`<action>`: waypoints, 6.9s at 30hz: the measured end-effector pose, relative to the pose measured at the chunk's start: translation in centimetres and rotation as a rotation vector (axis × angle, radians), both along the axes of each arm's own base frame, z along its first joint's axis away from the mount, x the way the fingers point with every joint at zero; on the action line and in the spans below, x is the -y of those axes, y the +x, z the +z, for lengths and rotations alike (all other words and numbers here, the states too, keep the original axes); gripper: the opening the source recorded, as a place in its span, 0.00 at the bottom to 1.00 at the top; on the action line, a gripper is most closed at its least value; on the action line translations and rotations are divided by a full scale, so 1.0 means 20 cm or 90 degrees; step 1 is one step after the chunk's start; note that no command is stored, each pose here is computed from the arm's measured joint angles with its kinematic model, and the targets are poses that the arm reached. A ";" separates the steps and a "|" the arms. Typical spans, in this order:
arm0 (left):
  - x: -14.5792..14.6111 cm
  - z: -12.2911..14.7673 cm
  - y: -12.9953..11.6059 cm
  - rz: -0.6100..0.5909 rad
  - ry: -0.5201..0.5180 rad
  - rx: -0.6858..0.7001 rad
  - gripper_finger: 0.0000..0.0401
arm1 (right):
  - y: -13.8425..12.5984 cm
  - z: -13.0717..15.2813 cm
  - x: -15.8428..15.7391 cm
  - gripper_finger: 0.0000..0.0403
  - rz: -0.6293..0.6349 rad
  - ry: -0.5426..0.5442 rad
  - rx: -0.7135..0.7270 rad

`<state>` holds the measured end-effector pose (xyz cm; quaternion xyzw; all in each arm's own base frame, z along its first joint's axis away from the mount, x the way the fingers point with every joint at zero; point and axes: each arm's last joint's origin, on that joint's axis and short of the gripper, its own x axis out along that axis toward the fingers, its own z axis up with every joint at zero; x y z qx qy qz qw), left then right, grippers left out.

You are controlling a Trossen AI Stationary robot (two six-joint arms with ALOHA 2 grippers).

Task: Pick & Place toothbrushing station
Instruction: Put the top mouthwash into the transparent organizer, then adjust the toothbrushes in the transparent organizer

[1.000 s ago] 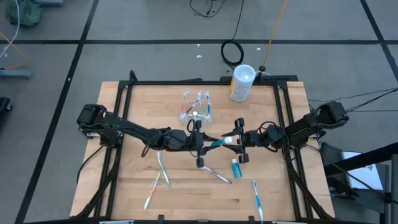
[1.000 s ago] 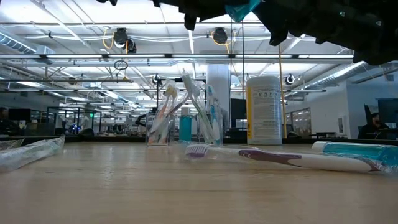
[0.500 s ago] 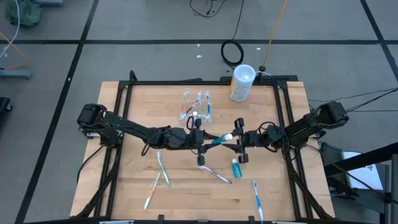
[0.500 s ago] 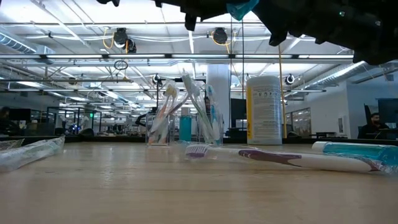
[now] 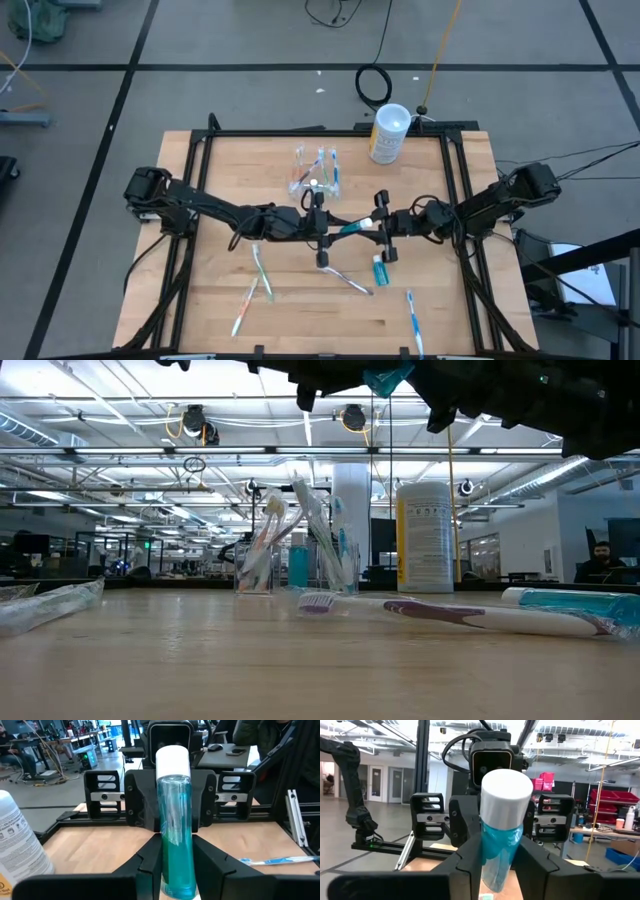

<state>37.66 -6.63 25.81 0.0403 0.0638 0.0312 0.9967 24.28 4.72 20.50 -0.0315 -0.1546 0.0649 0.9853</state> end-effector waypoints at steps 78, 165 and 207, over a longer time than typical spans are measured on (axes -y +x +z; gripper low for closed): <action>-0.16 -0.09 0.19 0.044 -0.075 -0.490 0.29 | 0.23 -0.26 0.02 0.23 -0.138 -0.083 -0.450; -0.75 -0.11 -0.18 0.364 -0.254 -0.518 0.26 | 0.21 -0.30 0.02 0.44 -0.139 -0.068 -0.494; -0.47 0.11 -0.19 0.285 -0.149 -0.578 0.31 | 0.21 -0.30 0.02 0.44 -0.138 -0.080 -0.497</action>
